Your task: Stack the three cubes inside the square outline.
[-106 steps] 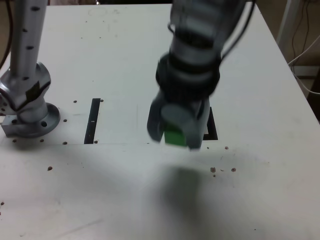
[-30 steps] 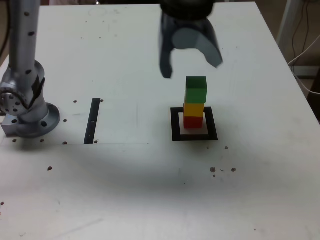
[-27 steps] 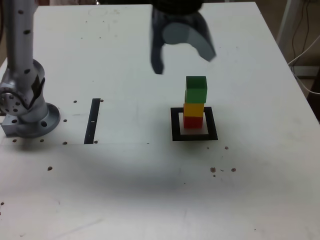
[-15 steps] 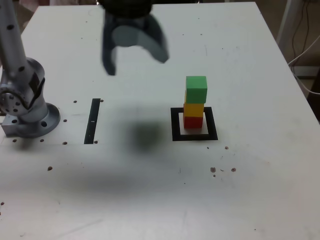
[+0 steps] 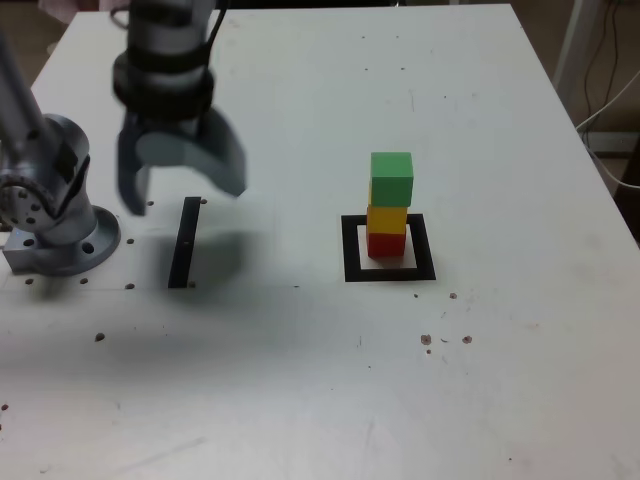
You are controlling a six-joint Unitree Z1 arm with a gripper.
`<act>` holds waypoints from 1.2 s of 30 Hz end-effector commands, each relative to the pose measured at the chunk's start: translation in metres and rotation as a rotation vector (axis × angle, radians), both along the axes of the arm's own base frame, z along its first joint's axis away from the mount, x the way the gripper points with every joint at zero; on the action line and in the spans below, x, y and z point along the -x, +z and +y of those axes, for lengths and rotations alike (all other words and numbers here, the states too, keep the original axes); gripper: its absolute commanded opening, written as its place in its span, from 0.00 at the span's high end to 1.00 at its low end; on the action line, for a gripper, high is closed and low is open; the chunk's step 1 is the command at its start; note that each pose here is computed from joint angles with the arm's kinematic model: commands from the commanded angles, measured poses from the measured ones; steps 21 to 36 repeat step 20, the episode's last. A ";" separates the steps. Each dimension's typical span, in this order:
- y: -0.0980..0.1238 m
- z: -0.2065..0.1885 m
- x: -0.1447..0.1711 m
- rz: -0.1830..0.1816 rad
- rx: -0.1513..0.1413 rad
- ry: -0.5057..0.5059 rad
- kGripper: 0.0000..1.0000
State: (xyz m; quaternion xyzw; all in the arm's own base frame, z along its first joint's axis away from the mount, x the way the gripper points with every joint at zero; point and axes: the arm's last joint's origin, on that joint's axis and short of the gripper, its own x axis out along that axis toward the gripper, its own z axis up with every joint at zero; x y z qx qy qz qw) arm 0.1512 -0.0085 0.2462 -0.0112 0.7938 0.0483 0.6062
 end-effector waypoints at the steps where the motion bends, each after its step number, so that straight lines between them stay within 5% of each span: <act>1: -0.005 0.000 0.004 -0.007 0.002 -0.005 0.00; 20: -0.012 -0.001 0.002 0.000 0.016 -0.127 0.00; 36: -0.012 -0.001 0.002 0.000 0.016 -0.127 0.00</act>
